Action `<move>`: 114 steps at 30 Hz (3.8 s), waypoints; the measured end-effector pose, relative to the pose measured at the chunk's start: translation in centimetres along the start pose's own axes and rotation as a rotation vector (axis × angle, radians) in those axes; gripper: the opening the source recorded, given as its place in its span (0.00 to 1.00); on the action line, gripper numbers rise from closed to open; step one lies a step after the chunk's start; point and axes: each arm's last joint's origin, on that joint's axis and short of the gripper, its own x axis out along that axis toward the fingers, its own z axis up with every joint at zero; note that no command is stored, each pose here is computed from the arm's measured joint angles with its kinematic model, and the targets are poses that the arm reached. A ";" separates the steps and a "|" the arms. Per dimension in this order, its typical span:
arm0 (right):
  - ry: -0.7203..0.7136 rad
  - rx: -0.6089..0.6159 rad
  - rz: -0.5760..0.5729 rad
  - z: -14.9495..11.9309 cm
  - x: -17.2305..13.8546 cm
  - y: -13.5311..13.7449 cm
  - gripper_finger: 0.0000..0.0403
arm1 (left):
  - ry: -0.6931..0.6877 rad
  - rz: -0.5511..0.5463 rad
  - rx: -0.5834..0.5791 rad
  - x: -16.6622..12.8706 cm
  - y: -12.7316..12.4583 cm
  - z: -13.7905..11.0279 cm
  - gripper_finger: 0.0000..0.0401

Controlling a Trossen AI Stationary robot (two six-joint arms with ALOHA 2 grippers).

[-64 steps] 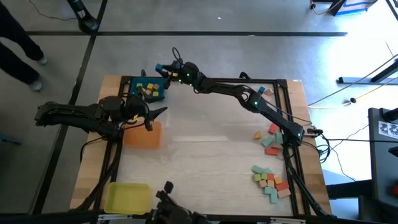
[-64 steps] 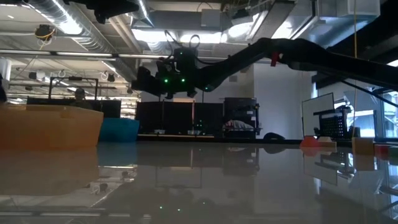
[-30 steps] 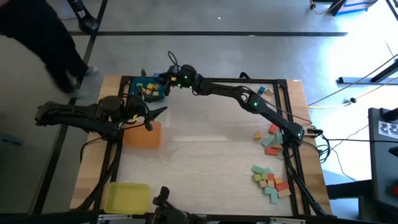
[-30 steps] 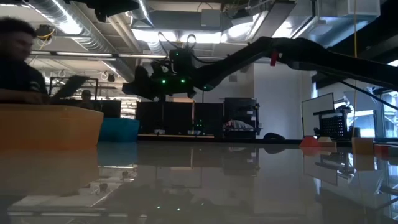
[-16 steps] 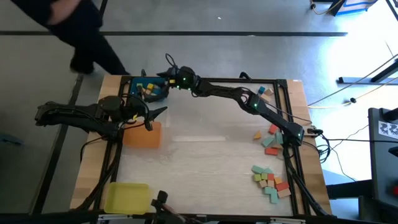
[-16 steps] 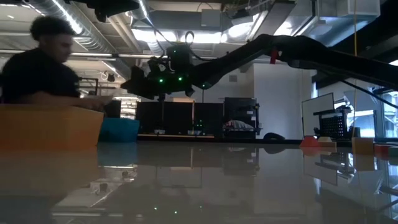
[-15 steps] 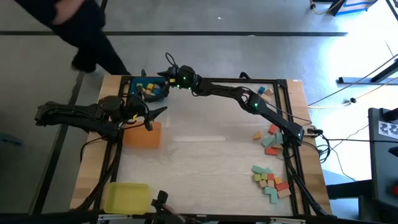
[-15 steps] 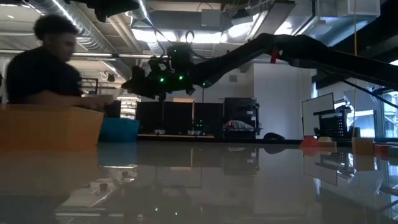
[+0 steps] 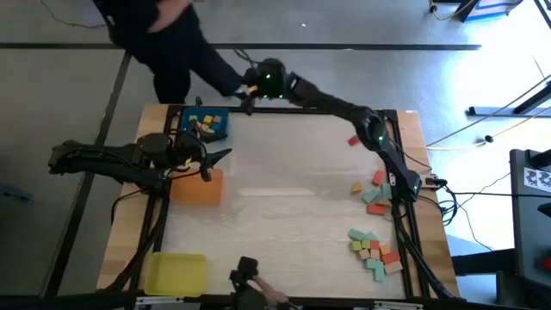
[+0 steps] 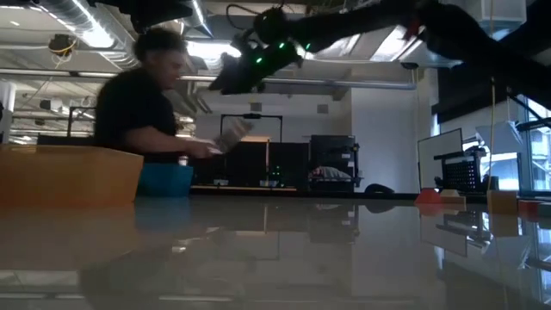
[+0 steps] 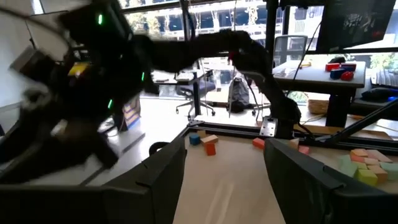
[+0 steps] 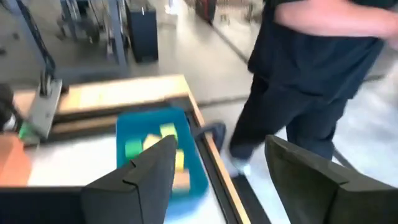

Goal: Sort blocks by size
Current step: Put the blue cube block into the blue bin

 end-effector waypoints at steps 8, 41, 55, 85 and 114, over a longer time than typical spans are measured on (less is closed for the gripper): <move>0.255 -0.068 0.027 2.6 -6.9 0.2 0.60 | 0.008 0.000 0.007 0.2 -0.1 -0.1 0.51; 0.480 0.288 -0.050 -6.9 -35.6 6.8 0.60 | 0.039 -0.002 0.050 1.0 -0.4 -0.6 0.51; 0.616 0.435 -0.127 -10.8 -38.6 7.4 0.60 | 0.065 -0.004 0.068 1.0 -0.4 -0.9 0.51; 1.088 1.029 -0.219 -23.2 -33.3 9.2 0.60 | 0.072 -0.006 0.104 1.0 -0.5 -1.0 0.51; 1.008 1.196 -0.408 -22.9 -32.8 10.5 0.60 | 0.072 -0.007 0.114 1.0 -0.5 -1.0 0.51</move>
